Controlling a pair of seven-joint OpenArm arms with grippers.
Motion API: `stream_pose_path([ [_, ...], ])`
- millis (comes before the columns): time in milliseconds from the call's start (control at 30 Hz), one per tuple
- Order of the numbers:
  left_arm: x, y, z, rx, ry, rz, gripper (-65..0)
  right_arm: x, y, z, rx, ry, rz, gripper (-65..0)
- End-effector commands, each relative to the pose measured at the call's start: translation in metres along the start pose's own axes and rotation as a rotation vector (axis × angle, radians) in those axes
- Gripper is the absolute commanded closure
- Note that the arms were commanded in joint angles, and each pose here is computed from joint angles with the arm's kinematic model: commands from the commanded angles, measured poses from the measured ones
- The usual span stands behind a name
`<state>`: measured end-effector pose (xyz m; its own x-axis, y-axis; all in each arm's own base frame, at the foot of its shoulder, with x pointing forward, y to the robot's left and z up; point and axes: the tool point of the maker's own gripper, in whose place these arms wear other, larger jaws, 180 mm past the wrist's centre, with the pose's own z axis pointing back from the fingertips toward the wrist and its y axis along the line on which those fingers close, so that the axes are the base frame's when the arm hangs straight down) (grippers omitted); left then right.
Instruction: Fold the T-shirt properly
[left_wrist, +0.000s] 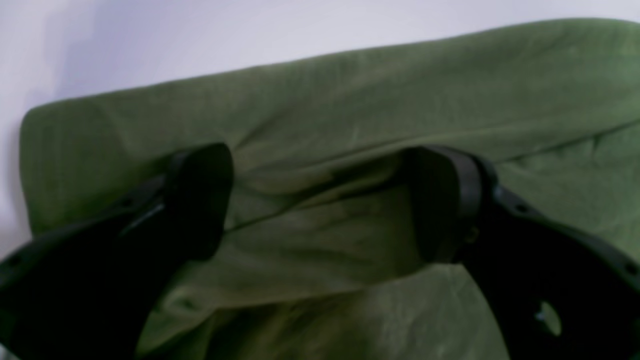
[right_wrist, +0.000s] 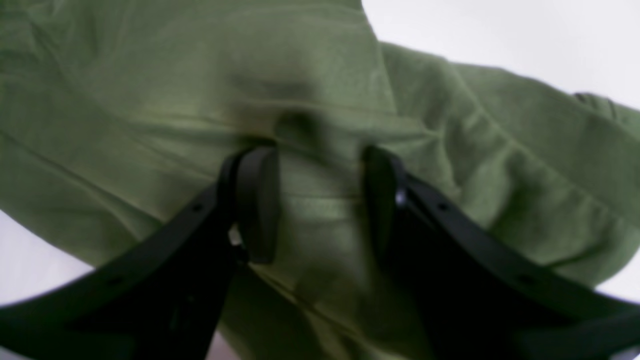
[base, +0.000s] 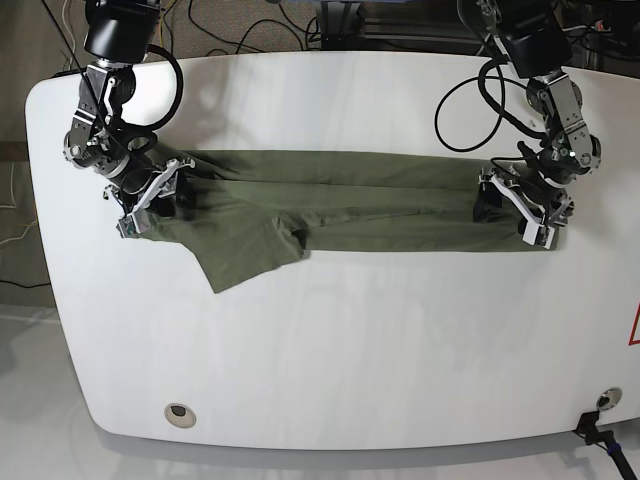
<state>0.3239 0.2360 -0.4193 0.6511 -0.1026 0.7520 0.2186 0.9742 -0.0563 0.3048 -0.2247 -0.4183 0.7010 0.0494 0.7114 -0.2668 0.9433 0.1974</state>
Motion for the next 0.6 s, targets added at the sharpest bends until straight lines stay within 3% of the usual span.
stream_pose_path([
  [0,0.015,0.013,0.007,0.048,-0.017,-0.034,-52.1,0.013,-0.014,0.007,-0.045,-0.010,0.030,-28.0],
  [233,0.044,0.014,0.019,0.074,-0.087,-0.085,-52.1,0.053,-0.004,0.024,-0.064,-0.100,0.131,-28.0],
  [367,0.062,0.011,0.029,0.093,-0.131,-0.129,-52.1,0.068,0.004,0.034,-0.078,-0.101,0.190,-28.0],
  [567,0.055,0.005,0.052,0.125,-0.096,-0.189,-52.1,0.069,0.028,0.053,-0.077,-0.127,0.262,-28.0],
])
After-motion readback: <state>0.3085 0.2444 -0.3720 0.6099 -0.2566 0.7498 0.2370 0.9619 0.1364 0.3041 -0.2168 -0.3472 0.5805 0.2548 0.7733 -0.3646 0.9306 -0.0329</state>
